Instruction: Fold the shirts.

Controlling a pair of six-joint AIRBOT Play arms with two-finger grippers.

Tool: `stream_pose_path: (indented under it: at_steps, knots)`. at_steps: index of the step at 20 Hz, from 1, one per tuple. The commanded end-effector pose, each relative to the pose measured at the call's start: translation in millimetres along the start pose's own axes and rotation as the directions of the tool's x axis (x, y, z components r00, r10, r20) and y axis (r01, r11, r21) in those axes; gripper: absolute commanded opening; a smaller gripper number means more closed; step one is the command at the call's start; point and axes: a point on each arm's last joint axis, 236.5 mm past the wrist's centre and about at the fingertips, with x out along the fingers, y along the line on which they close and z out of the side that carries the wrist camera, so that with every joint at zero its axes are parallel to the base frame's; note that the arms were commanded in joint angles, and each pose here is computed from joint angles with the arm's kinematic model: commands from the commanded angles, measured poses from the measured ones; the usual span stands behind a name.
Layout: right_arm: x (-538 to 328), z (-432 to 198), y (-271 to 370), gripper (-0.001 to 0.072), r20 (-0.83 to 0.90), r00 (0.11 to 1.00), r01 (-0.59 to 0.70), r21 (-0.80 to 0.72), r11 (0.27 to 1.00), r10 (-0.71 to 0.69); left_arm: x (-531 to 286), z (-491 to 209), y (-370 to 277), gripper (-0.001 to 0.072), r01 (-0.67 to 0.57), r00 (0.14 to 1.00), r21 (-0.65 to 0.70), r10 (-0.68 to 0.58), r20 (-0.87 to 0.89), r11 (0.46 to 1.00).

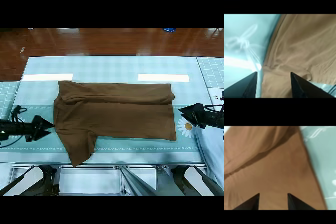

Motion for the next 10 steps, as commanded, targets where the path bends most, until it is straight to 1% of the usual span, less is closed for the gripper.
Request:
stream_pose_path:
  at_steps: [1, 3, 5, 6, 7, 8, 9, 10]
  knots:
    - [-0.5, -10.3, 10.1, 0.0403, 0.011, 0.999, -0.049, 0.001, 0.999, 0.048, 25.6, -27.6, 15.4, 0.0509, -0.046, 0.998, -0.021, 0.045, -0.045, 0.999]
    - [-0.7, -12.1, 13.1, 0.0403, 0.004, 0.998, -0.061, 0.003, 0.998, 0.061, 37.5, -37.2, 16.0, 0.0509, -0.068, 0.995, -0.002, 0.067, -0.079, 0.998]
    - [-1.5, -8.7, 14.3, 0.0403, 0.018, 0.997, -0.069, 0.017, 0.997, 0.069, 49.8, -45.7, 6.5, 0.051, -0.054, 0.992, 0.02, 0.056, -0.114, 0.998]
    - [-4.3, -3.0, 13.1, 0.0403, 0.042, 0.996, -0.075, 0.038, 0.996, 0.073, 55.6, -47.9, 3.0, 0.0509, -0.057, 0.991, 0.038, 0.061, -0.122, 0.998]
    - [-9.6, 4.4, 2.8, 0.0403, 0.073, 0.996, -0.052, 0.082, 0.995, 0.046, 61.8, -50.6, -1.5, 0.0494, -0.059, 0.989, 0.063, 0.066, -0.13, 0.996]
    - [-17.2, 7.6, -20.3, 0.0403, 0.089, 0.996, 0.014, 0.146, 0.989, -0.027, 65.9, -54.5, -5.8, 0.0203, -0.058, 0.987, 0.086, 0.07, -0.144, 0.995]
    - [-25.9, -0.2, -50.4, 0.0403, 0.062, 0.99, 0.111, 0.207, 0.972, -0.126, 67.9, -55.2, -8.8, 0.0033, -0.059, 0.987, 0.105, 0.074, -0.145, 0.993]
    - [-33.5, -18.5, -78.2, 0.0403, -0.008, 0.974, 0.22, 0.244, 0.944, -0.225, 68.6, -55.8, -11.0, 0.002, -0.056, 0.987, 0.115, 0.073, -0.147, 0.992]
